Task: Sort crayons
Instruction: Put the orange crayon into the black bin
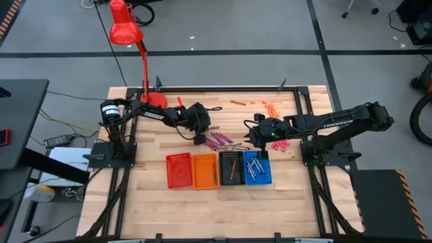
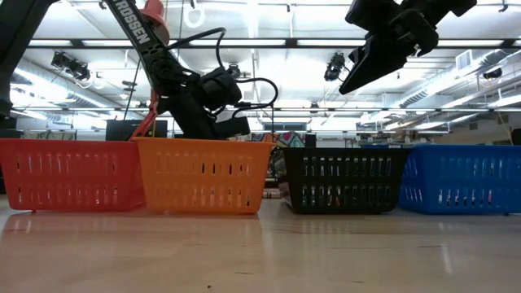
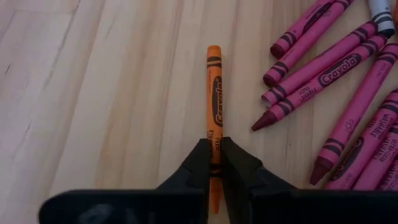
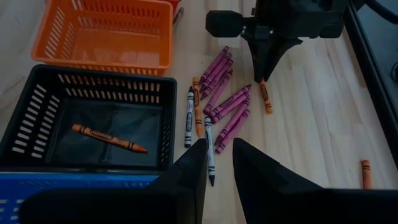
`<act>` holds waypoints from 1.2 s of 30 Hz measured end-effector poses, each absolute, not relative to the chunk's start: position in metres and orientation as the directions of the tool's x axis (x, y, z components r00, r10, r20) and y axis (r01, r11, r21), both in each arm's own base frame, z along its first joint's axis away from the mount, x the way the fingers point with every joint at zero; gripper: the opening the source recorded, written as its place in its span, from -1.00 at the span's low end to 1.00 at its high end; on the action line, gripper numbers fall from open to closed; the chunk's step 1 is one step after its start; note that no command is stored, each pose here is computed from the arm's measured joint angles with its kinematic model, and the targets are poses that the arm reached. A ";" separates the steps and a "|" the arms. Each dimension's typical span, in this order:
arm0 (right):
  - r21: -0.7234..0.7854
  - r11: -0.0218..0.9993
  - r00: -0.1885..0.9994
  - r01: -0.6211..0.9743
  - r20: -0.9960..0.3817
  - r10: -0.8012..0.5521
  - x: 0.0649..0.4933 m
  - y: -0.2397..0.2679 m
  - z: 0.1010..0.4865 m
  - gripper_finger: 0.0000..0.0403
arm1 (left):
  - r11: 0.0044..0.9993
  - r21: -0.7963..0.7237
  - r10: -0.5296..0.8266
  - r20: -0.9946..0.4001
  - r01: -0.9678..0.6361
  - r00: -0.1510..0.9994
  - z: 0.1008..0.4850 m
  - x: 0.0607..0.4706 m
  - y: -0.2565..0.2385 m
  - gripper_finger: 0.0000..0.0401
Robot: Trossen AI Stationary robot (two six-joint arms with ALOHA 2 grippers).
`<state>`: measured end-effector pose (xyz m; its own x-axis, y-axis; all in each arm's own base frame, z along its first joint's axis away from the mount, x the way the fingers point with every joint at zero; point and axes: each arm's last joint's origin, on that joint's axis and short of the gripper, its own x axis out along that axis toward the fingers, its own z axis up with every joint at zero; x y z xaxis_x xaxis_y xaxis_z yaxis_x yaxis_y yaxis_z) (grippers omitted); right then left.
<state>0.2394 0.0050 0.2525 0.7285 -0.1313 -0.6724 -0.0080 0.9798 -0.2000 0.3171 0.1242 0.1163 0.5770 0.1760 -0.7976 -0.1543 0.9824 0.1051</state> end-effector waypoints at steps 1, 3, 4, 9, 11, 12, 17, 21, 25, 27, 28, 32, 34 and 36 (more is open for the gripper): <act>-0.200 0.980 0.728 -0.008 -0.673 -0.131 0.239 0.005 0.252 -0.59 | 0.982 0.105 0.176 -0.798 -0.154 0.577 0.116 0.317 0.124 -0.88; -0.200 0.980 0.728 -0.008 -0.673 -0.132 0.239 0.005 0.252 -0.59 | 0.982 0.105 0.176 -0.798 -0.154 0.577 0.116 0.317 0.124 -0.87; -0.200 0.980 0.728 -0.008 -0.673 -0.132 0.239 0.005 0.252 -0.59 | 0.983 0.104 0.175 -0.798 -0.154 0.577 0.116 0.317 0.124 -0.85; -0.200 0.980 0.728 -0.008 -0.673 -0.132 0.239 0.005 0.252 -0.59 | 0.982 0.112 0.179 -0.787 -0.150 0.590 0.120 0.318 0.121 -0.83; -0.200 0.980 0.728 -0.008 -0.673 -0.131 0.239 0.005 0.252 -0.59 | 0.983 0.115 0.180 -0.784 -0.147 0.594 0.122 0.318 0.120 -0.83; -0.200 0.980 0.727 -0.008 -0.674 -0.132 0.239 0.005 0.252 -0.59 | 0.983 0.115 0.179 -0.782 -0.144 0.597 0.124 0.318 0.119 -0.83; -0.201 0.980 0.727 -0.008 -0.674 -0.132 0.239 0.005 0.253 -0.59 | 0.982 0.125 0.186 -0.750 -0.140 0.635 0.138 0.318 0.116 -0.82; -0.202 0.979 0.726 -0.007 -0.674 -0.134 0.239 0.005 0.252 -0.59 | 0.983 0.127 0.182 -0.732 -0.131 0.657 0.145 0.319 0.112 -0.82; -0.227 0.973 0.717 0.039 -0.672 -0.186 0.239 0.003 0.252 -0.59 | 0.986 0.120 0.169 -0.702 -0.118 0.692 0.148 0.325 0.105 -0.82; -0.246 0.966 0.695 0.084 -0.680 -0.234 0.237 0.002 0.251 -0.59 | 0.988 0.116 0.152 -0.685 -0.099 0.713 0.150 0.328 0.099 -0.82; -0.257 0.960 0.682 0.108 -0.684 -0.260 0.236 0.001 0.250 -0.59 | 0.989 0.117 0.144 -0.678 -0.087 0.721 0.150 0.330 0.095 -0.82; -0.294 0.937 0.623 0.186 -0.702 -0.344 0.232 -0.005 0.247 -0.59 | 0.992 0.116 0.114 -0.630 -0.052 0.768 0.155 0.339 0.078 -0.82; -0.295 0.933 0.605 0.207 -0.711 -0.359 0.230 -0.008 0.246 -0.59 | 0.992 0.123 0.098 -0.597 -0.030 0.796 0.158 0.343 0.070 -0.82; -0.290 0.933 0.596 0.215 -0.718 -0.360 0.229 -0.009 0.245 -0.59 | 0.991 0.135 0.081 -0.566 -0.005 0.821 0.161 0.347 0.061 -0.82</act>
